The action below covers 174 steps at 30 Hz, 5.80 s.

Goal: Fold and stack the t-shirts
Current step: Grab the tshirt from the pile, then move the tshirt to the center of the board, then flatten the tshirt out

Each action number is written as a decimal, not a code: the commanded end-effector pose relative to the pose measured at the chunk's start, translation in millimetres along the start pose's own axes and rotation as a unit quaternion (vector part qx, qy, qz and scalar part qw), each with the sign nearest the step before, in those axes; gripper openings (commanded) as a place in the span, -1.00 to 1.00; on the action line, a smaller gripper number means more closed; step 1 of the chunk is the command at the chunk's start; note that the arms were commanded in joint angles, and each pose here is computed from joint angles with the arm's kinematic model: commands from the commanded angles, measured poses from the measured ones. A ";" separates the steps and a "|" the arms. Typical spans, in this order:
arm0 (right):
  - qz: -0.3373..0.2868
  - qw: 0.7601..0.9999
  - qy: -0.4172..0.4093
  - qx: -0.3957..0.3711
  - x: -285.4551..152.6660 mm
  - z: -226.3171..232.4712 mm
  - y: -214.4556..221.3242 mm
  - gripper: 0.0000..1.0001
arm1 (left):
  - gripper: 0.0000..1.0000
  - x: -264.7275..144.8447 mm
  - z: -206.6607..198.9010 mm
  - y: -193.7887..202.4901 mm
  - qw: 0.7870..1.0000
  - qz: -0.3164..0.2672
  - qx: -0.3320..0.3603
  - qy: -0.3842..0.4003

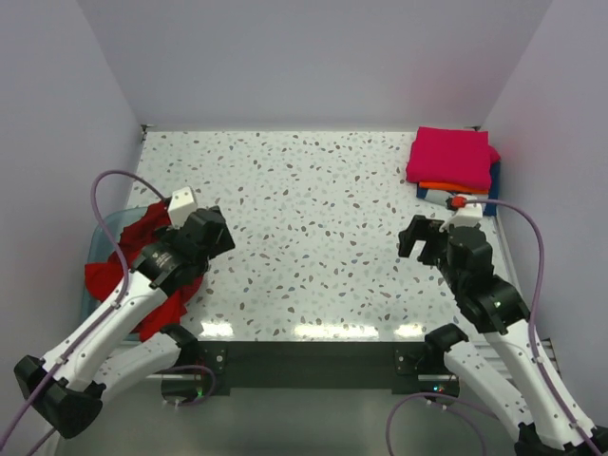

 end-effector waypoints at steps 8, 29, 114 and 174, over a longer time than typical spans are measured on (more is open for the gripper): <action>-0.004 1.000 -0.005 -0.005 7.6 8.8 -14.5 0.97 | 1.00 55.8 53.8 -20.5 0.975 0.002 -0.179 -0.134; 0.003 1.000 -0.014 -0.008 11.8 10.9 -11.4 0.97 | 1.00 35.3 95.3 20.5 0.902 0.007 -0.298 -0.312; 0.220 0.974 0.028 0.054 51.4 28.3 75.6 0.73 | 1.00 21.5 -101.0 -91.3 0.956 -0.070 0.169 0.229; 0.262 0.963 -0.066 -0.004 79.8 100.1 115.3 -0.03 | 0.94 71.0 -112.4 6.0 0.928 0.045 0.222 0.297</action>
Point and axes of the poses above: each gripper's point midway between its finger pads, its own x axis out along the fingers, its own z axis along the line the jaws close on, y = z × x, the point moved 9 cm from there along -x, back along the fingers, and after that the axes turned 2 degrees about x, right-handed, at the moved point
